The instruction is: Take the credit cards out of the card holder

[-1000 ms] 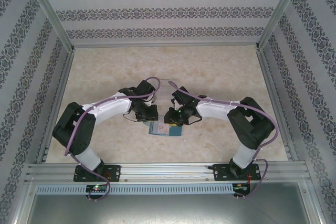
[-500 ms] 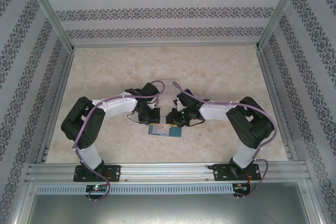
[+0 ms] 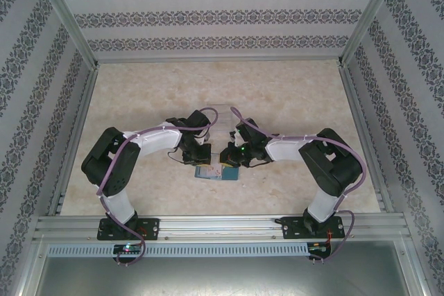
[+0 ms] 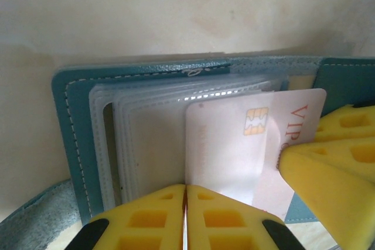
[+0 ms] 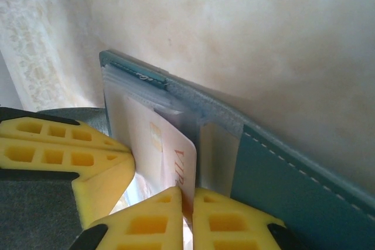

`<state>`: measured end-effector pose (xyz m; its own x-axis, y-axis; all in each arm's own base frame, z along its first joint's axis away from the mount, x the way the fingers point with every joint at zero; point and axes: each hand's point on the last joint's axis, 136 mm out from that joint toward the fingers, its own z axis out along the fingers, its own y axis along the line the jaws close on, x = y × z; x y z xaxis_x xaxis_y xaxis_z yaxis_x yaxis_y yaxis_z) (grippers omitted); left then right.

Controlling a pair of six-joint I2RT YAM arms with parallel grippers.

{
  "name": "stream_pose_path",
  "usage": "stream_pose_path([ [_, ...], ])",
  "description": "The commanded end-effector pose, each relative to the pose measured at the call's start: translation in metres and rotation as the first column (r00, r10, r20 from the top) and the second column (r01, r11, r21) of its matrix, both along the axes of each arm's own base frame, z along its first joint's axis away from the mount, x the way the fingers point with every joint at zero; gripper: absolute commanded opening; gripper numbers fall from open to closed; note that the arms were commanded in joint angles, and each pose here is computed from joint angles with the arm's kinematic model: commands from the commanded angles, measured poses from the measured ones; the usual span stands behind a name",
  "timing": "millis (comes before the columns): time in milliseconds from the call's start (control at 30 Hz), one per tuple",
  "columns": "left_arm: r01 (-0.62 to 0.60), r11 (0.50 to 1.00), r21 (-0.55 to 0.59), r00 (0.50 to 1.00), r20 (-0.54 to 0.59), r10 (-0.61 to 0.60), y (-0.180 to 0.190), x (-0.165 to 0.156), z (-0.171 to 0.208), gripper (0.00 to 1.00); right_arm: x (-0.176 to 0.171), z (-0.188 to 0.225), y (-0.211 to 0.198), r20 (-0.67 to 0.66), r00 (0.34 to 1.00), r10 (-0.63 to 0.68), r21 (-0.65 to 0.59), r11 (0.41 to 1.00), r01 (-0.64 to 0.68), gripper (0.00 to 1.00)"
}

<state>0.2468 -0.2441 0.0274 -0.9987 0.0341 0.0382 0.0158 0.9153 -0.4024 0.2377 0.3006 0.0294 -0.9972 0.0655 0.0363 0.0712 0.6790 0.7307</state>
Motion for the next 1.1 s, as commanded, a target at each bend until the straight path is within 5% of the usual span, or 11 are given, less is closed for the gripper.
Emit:
stream_pose_path([
  [0,0.015,0.997,0.076,1.000,-0.026,-0.013,0.014,-0.012,-0.015,0.09,0.001,0.001,-0.008,0.012,1.000,-0.013,-0.014,1.000,0.013,0.09],
  [467,-0.001,0.998,0.066,1.000,-0.009,0.002,0.014,-0.010,-0.007,0.09,-0.008,0.009,-0.046,0.041,0.999,0.029,-0.219,0.975,-0.019,0.06],
  [1067,-0.042,0.999,-0.014,0.999,0.022,0.042,0.009,-0.004,0.009,0.10,-0.005,0.035,-0.040,0.088,0.993,0.079,-0.240,0.969,-0.056,0.01],
])
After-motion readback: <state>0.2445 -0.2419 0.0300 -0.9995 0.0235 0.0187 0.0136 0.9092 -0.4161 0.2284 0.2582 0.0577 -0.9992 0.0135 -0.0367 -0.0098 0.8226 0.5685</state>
